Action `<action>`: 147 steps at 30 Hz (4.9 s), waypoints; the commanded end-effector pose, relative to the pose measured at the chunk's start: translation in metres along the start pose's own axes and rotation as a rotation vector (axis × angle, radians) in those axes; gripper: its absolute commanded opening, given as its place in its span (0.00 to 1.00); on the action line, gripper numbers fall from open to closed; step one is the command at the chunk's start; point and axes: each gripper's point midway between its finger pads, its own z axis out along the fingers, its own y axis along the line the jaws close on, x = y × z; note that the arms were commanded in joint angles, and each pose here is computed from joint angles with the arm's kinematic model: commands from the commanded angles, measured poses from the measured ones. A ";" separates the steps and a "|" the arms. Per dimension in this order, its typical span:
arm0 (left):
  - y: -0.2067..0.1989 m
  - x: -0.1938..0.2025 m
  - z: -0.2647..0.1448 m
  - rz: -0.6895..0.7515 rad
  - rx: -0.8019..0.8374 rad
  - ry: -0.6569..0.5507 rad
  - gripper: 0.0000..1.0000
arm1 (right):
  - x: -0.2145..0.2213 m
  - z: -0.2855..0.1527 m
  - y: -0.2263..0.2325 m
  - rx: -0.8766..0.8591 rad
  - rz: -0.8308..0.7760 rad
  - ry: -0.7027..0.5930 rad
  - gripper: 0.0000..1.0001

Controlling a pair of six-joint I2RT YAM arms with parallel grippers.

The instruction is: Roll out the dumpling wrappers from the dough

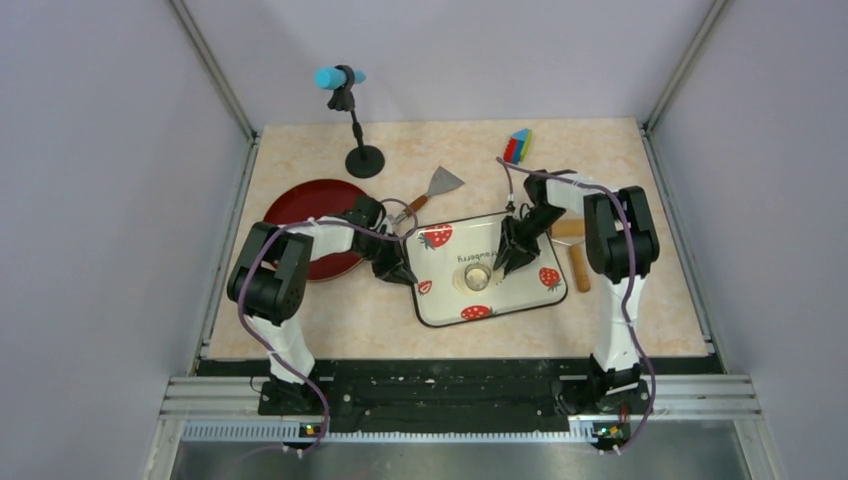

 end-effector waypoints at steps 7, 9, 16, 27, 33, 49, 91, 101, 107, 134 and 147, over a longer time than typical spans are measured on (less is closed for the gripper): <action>0.007 -0.008 0.012 0.021 -0.049 -0.018 0.00 | -0.036 0.039 -0.016 0.061 -0.037 -0.034 0.30; 0.007 -0.008 0.013 0.021 -0.051 -0.017 0.00 | -0.039 0.039 -0.016 0.065 -0.037 -0.040 0.30; 0.009 -0.007 0.014 0.029 -0.057 -0.008 0.00 | -0.046 0.042 -0.019 0.082 -0.038 -0.051 0.22; 0.011 -0.006 0.014 0.038 -0.067 0.001 0.00 | -0.052 0.042 -0.014 0.086 -0.068 -0.061 0.05; 0.015 -0.006 0.012 0.054 -0.094 0.002 0.00 | -0.058 0.025 -0.008 0.120 -0.101 -0.105 0.00; 0.026 -0.005 0.009 0.085 -0.151 0.000 0.00 | -0.077 -0.031 0.027 0.076 -0.149 -0.233 0.00; 0.024 -0.003 0.015 0.101 -0.174 0.007 0.00 | -0.048 -0.014 0.108 0.024 -0.349 -0.104 0.00; 0.023 -0.002 0.016 0.106 -0.176 0.008 0.00 | -0.029 -0.017 0.137 0.001 -0.417 -0.080 0.00; 0.024 -0.001 0.017 0.107 -0.178 0.011 0.00 | -0.013 -0.020 0.152 -0.024 -0.452 -0.065 0.00; 0.028 0.004 0.019 0.115 -0.188 0.022 0.00 | 0.056 -0.051 0.161 -0.047 -0.513 -0.064 0.00; 0.027 0.004 0.020 0.127 -0.199 0.029 0.00 | 0.082 -0.075 0.150 0.001 -0.535 -0.126 0.00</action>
